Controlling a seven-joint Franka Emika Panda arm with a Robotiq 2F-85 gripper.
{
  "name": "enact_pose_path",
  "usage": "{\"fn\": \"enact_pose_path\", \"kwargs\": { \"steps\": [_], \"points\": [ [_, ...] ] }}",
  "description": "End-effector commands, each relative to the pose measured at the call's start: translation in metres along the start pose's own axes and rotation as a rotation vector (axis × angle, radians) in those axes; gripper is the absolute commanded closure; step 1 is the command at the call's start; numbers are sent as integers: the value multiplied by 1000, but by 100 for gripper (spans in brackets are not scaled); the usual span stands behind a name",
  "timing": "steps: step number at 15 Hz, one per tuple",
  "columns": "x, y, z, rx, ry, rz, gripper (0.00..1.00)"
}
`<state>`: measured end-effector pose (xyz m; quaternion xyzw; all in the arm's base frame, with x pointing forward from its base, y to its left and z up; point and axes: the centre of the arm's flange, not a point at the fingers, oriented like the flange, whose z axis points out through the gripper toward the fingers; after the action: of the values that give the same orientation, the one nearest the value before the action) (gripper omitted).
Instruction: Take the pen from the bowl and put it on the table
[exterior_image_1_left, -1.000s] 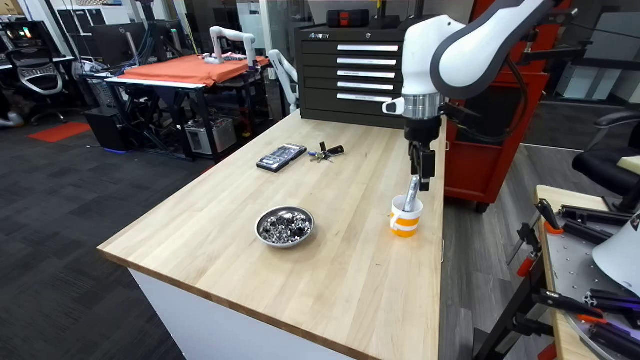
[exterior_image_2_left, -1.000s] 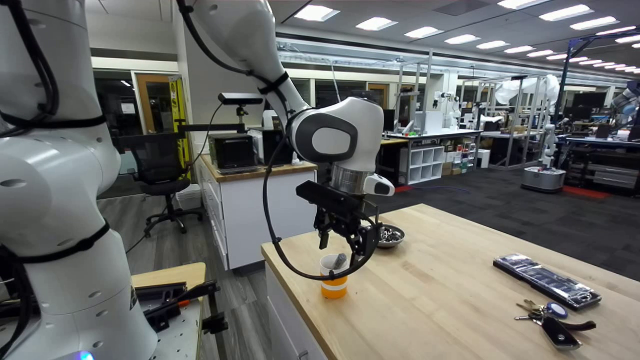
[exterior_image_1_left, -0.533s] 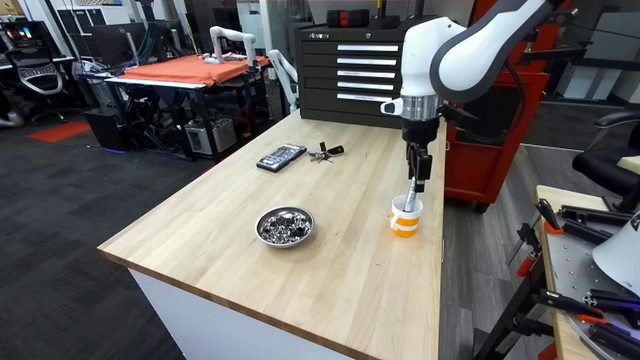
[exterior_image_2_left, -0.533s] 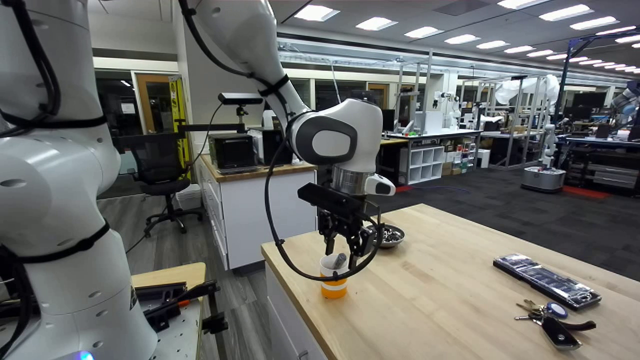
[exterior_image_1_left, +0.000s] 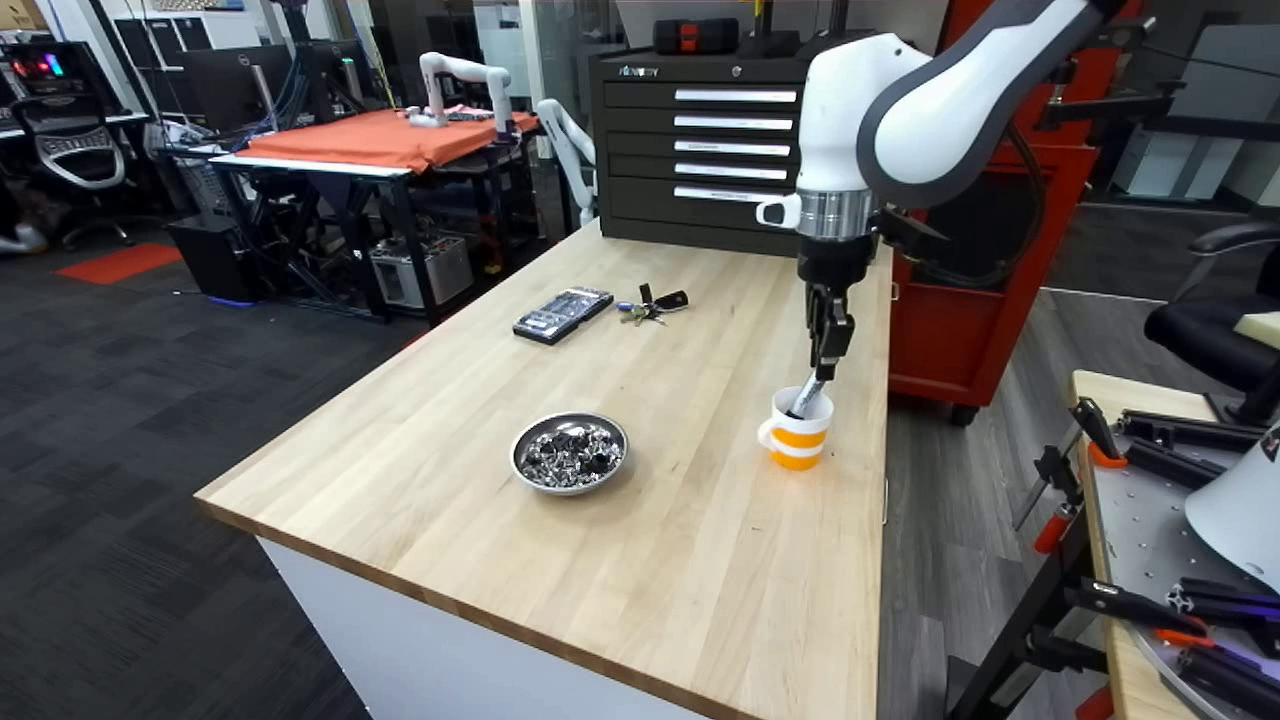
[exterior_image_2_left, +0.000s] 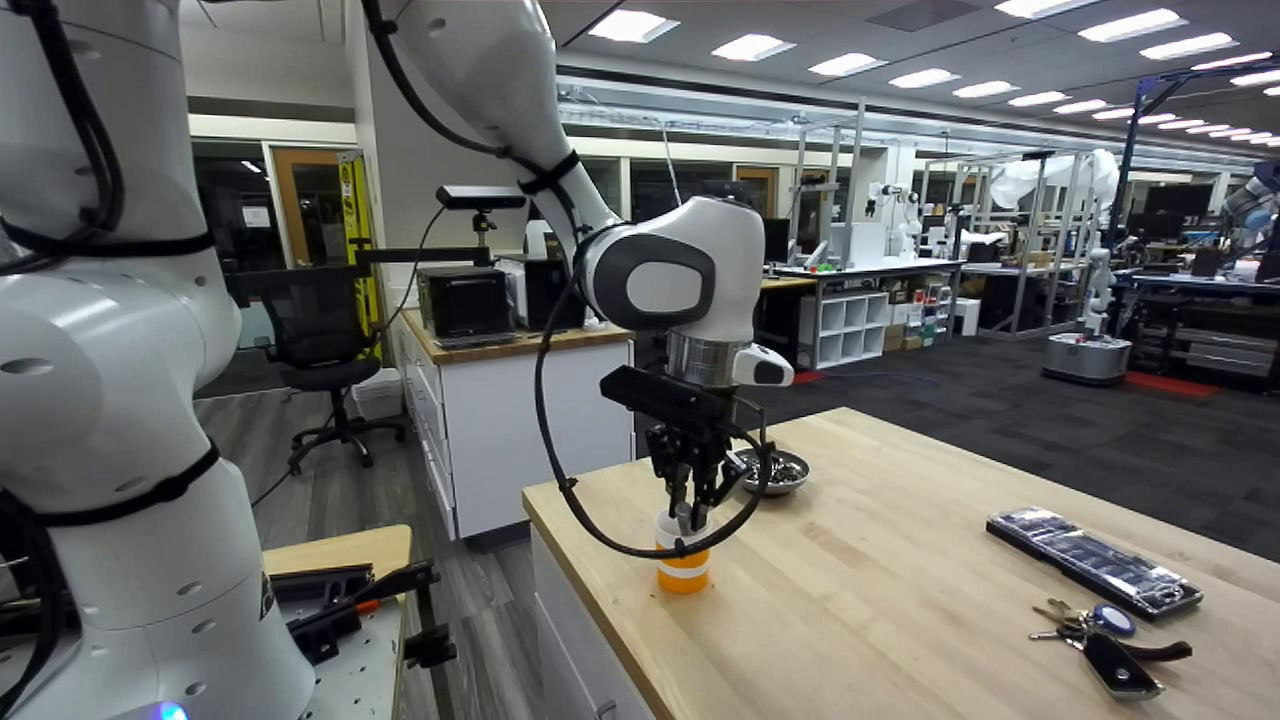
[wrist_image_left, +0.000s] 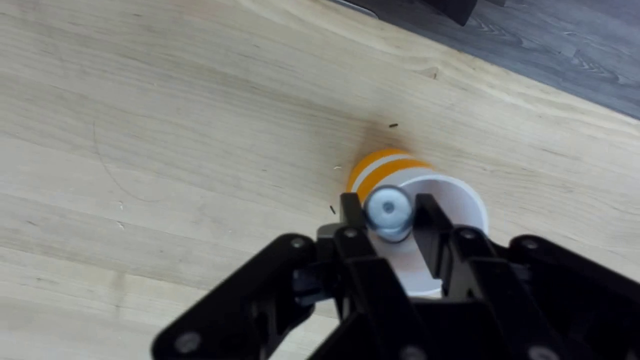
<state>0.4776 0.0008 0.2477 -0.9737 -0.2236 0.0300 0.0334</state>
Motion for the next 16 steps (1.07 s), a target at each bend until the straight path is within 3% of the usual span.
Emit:
{"fn": "enact_pose_path", "kwargs": {
  "steps": [1, 2, 4, 16],
  "points": [
    [5, -5, -9, 4, -13, -12, 93],
    [6, -7, -13, 3, -17, -15, 98],
    [8, -10, -20, 3, -29, -19, 94],
    [12, -8, -84, -46, -110, -26, 94]
  ]
}}
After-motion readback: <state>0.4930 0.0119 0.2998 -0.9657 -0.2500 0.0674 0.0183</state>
